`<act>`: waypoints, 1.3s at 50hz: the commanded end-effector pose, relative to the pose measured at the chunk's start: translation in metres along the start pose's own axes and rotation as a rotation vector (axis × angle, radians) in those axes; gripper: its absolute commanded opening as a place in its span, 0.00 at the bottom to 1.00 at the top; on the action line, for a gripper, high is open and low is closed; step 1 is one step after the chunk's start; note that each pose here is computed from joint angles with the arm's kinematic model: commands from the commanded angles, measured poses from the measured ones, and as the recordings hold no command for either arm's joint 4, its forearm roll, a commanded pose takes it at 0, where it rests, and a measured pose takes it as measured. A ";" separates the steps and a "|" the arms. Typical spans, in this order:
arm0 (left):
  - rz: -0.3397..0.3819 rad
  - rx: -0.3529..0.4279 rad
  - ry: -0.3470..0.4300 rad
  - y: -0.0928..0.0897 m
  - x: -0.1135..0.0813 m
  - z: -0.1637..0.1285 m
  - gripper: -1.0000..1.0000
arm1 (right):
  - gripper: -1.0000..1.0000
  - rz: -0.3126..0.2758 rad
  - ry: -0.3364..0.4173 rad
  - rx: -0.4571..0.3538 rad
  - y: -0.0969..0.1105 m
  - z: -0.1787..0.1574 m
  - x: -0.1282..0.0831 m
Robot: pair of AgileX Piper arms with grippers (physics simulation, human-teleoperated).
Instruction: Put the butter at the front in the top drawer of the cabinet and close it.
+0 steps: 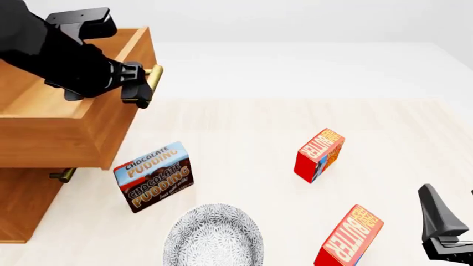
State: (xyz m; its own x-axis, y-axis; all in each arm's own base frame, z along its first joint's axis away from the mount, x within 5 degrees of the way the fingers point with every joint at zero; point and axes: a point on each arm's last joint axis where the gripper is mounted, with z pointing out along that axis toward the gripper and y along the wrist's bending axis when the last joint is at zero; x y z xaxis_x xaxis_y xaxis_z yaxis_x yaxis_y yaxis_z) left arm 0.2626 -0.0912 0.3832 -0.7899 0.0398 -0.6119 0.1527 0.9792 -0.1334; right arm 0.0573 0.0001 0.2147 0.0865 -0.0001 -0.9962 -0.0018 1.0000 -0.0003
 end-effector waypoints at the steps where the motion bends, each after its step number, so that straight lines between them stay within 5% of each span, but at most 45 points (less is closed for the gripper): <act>1: 0.015 0.042 -0.012 -0.014 0.001 -0.003 1.00 | 1.00 0.000 0.000 0.000 0.000 0.000 0.000; 9: 0.020 0.073 -0.023 -0.025 0.002 -0.007 1.00 | 1.00 0.000 0.000 0.000 0.000 0.000 0.000; 28: 0.030 0.054 -0.063 -0.015 -0.010 -0.037 1.00 | 1.00 0.000 0.000 0.001 0.000 0.000 0.000; 33: 0.033 0.118 -0.089 -0.035 -0.008 -0.052 1.00 | 1.00 0.000 0.000 0.000 0.000 0.000 0.000; 46: 0.050 0.063 -0.124 -0.013 -0.015 -0.082 1.00 | 1.00 0.000 0.000 0.000 0.000 0.000 0.000; 63: 0.193 0.127 -0.195 -0.032 -0.018 -0.110 1.00 | 1.00 0.000 0.000 0.000 0.000 0.000 0.000; 65: 0.264 0.136 -0.218 -0.034 -0.016 -0.114 1.00 | 1.00 0.000 0.000 0.000 0.000 0.000 0.000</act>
State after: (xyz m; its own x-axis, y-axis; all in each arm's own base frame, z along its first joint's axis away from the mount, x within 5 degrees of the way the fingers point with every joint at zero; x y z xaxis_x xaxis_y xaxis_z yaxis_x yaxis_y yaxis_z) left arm 0.2153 -0.0980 0.4728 -0.6450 0.1467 -0.7499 0.3288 0.9392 -0.0991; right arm 0.0573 0.0001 0.2147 0.0865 -0.0001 -0.9962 -0.0017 1.0000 -0.0003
